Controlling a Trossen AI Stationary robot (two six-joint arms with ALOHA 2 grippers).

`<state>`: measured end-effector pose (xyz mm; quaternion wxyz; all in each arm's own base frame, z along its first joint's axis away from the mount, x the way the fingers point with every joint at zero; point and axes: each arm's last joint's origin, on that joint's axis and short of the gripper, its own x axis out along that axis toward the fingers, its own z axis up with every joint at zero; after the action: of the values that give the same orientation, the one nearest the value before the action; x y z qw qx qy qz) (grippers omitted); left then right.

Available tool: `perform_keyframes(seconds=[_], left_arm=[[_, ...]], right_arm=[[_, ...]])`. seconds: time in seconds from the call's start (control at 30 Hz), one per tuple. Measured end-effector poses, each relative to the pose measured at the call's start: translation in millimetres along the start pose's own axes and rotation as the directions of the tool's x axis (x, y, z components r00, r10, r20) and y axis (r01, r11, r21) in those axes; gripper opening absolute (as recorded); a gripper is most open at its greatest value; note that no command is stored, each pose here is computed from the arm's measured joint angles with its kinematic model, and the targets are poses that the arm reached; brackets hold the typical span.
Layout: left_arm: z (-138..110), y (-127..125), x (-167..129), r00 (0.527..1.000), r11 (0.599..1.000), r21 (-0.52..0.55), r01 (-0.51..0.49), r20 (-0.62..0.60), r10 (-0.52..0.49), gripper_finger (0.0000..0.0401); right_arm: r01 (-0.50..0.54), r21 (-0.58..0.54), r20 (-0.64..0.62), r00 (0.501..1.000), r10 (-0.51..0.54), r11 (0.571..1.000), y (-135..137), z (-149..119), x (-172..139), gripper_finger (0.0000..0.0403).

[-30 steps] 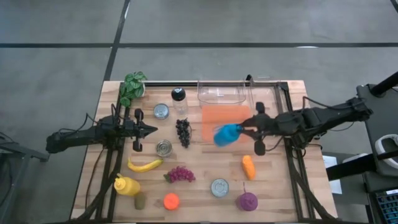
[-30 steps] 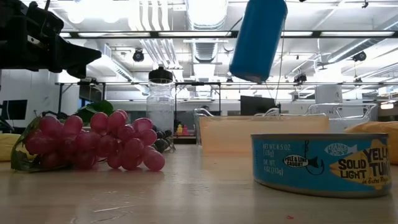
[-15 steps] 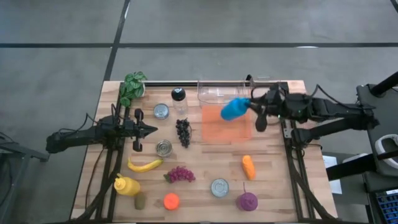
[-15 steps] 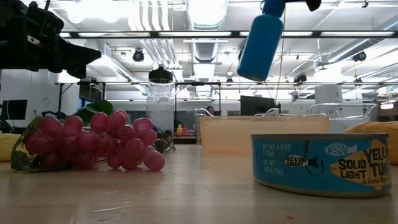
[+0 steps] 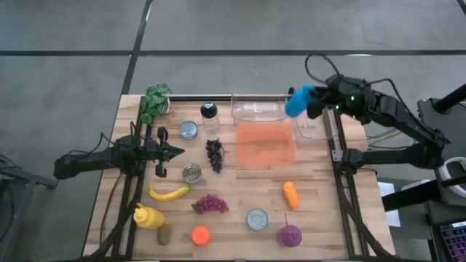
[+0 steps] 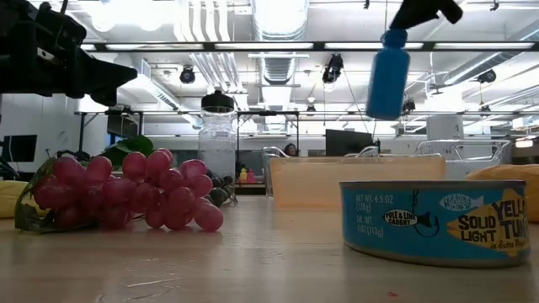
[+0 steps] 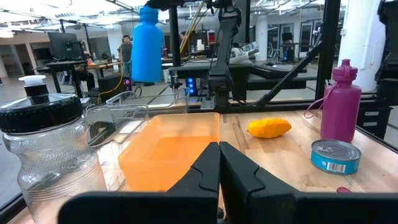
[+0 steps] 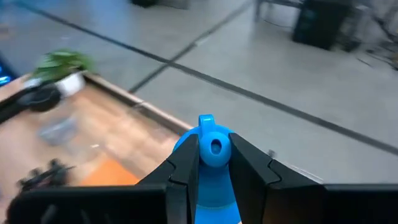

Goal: Pick & Place Food Item
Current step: Put the blue water bottle into the right transparent bin

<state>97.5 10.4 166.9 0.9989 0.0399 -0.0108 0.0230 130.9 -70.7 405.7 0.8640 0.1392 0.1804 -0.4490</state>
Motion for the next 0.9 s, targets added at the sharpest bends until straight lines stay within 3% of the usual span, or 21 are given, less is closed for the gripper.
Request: perform_keyframes(seconds=[0.27, 0.6, 0.9], left_arm=[[0, 0, 0, 1.0, 1.0, 0.0, -0.001, 0.0, 0.001, 0.0006], [0, 0, 0, 1.0, 1.0, 0.0, 0.0, 0.0, 0.0, 0.0006], [-1, 0, 0, 1.0, 1.0, -0.001, 0.0, -0.007, 0.0, 0.0006]], right_arm=[[0.191, 0.108, -0.001, 0.981, -0.192, 0.976, -33, 14, 1, 0.0066], [0.36, 0.159, -0.115, 0.931, -0.345, 0.919, -57, 13, 33, 0.0066], [0.367, 0.236, -0.112, 0.93, -0.35, 0.9, -53, 16, 36, 0.0066]])
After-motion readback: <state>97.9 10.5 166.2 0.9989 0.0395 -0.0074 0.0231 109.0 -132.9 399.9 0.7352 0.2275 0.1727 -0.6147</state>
